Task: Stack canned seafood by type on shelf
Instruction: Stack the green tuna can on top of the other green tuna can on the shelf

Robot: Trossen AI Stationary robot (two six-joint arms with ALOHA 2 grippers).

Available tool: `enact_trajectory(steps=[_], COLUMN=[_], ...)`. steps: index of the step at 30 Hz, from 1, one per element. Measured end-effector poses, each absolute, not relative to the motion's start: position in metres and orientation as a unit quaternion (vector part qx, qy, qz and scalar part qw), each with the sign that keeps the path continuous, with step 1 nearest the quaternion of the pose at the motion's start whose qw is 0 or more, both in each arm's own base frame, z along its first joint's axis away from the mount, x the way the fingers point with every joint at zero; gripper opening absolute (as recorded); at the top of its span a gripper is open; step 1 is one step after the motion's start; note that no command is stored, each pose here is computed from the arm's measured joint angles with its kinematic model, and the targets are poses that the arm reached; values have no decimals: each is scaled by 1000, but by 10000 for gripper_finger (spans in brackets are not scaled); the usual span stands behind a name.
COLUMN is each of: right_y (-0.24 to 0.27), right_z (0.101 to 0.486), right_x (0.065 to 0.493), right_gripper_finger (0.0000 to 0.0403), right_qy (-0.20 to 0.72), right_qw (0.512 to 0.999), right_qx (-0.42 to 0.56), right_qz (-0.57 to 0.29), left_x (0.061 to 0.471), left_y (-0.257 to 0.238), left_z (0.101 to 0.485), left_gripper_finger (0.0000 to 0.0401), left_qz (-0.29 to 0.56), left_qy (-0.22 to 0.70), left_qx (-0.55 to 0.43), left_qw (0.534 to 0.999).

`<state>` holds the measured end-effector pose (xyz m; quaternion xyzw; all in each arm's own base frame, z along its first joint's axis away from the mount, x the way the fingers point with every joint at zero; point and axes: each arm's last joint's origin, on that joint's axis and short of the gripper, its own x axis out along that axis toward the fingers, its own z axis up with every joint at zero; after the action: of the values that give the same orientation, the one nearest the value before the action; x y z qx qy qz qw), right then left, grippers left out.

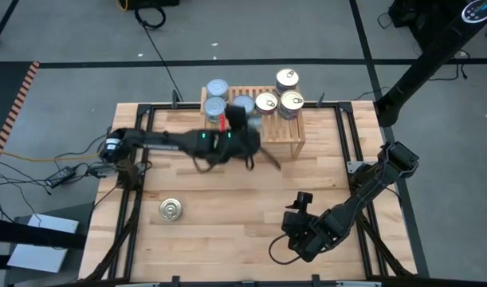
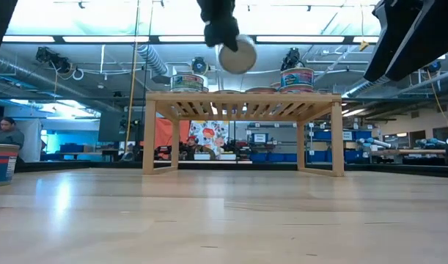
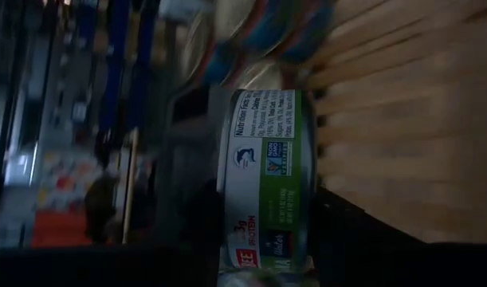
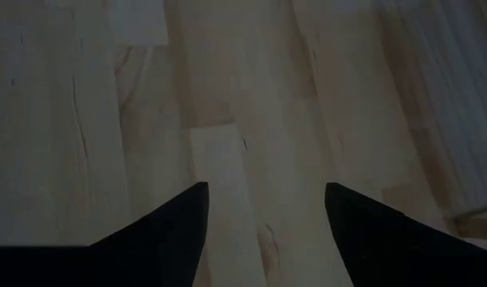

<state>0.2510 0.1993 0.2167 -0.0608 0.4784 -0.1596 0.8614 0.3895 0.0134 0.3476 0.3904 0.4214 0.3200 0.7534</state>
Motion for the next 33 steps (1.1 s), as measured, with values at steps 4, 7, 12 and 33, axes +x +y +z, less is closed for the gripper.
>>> enact_trajectory(steps=[4, 7, 12, 33], right_y=[199, 199, 197, 197], right_z=[217, 217, 217, 217], right_x=[251, 250, 249, 249], right_gripper_finger=[260, 257, 256, 256], right_qy=[479, 481, 479, 480], right_qw=[861, 859, 858, 857], right_qx=[-62, -65, -75, -78], right_qz=[-160, -161, -168, -170], left_x=[388, 387, 393, 395], left_y=[56, 75, 90, 101], left_z=[347, 342, 333, 326], left_gripper_finger=[144, 144, 144, 279], left_qz=[363, 375, 358, 352], left_qy=[439, 452, 466, 485], left_qx=[366, 357, 363, 374], left_qw=[736, 726, 724, 708])
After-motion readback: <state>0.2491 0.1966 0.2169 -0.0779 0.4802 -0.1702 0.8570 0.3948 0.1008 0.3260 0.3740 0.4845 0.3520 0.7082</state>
